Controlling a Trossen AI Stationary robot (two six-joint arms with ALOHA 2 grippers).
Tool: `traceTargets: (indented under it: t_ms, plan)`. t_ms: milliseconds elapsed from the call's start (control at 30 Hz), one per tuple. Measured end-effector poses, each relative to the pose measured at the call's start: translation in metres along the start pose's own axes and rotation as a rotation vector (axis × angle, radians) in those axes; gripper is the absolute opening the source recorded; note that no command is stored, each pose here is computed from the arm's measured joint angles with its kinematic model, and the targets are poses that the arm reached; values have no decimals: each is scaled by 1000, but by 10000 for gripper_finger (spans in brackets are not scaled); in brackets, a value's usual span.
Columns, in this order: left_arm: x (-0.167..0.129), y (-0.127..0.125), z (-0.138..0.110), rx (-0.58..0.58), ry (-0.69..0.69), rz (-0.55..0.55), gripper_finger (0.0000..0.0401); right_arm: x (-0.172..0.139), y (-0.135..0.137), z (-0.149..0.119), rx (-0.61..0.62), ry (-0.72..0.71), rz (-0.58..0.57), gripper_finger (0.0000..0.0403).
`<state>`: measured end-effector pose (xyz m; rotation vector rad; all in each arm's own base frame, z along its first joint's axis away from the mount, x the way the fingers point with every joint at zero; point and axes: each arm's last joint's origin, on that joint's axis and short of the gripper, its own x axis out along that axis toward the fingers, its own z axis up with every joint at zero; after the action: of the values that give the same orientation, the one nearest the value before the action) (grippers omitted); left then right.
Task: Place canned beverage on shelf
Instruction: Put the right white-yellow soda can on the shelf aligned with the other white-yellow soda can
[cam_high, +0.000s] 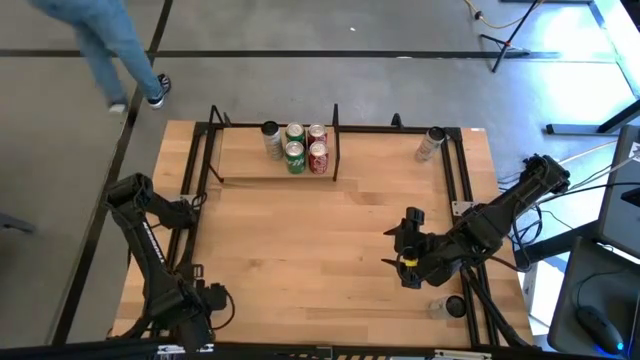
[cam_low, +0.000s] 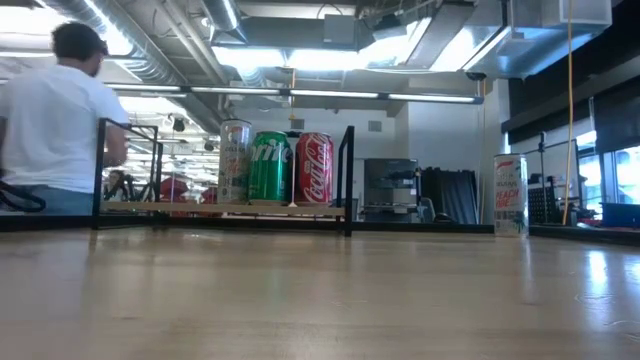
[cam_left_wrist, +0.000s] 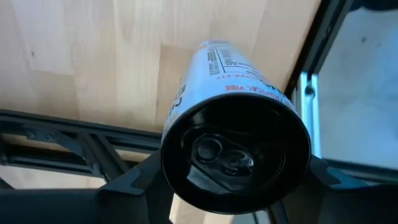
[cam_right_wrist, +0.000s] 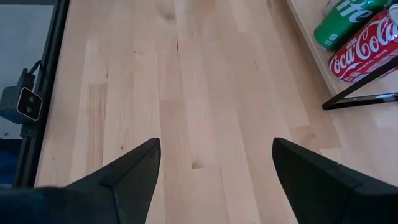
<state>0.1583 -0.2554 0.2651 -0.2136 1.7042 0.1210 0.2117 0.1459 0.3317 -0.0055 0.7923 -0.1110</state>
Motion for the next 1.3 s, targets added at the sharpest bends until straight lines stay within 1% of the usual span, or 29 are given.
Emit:
traceTargets:
  t_ms: [200,367,433,533,633,733,867,967,1067,1200,1300]
  plan:
    - [-12,3,20,-123,-33,-41,204,0,0,0,-18,0,-3,298]
    - [-32,11,35,-241,-69,-90,204,0,0,0,-19,0,-3,298]
    - [-40,17,41,-283,-85,-87,204,0,0,0,-20,1,-3,298]
    - [-45,28,50,-344,-84,-45,207,0,-1,-1,-30,8,-8,298]
    - [-47,36,59,-396,-112,-22,210,0,-2,-2,-35,14,-20,298]
    - [-48,43,70,-498,-161,-5,212,0,-2,-2,-33,12,-20,298]
    - [-42,54,81,-632,-150,12,213,0,-2,-2,-32,12,-21,298]
    - [-32,60,86,-703,-101,19,214,0,-2,-2,-32,4,-33,298]
    - [-26,65,95,-748,-74,-11,214,0,-2,-1,-34,0,-40,298]
    - [-26,68,102,-769,-95,-32,216,0,-3,-2,-42,6,-43,298]
    - [-26,69,105,-776,-104,-47,227,0,-3,-3,-50,17,-50,298]
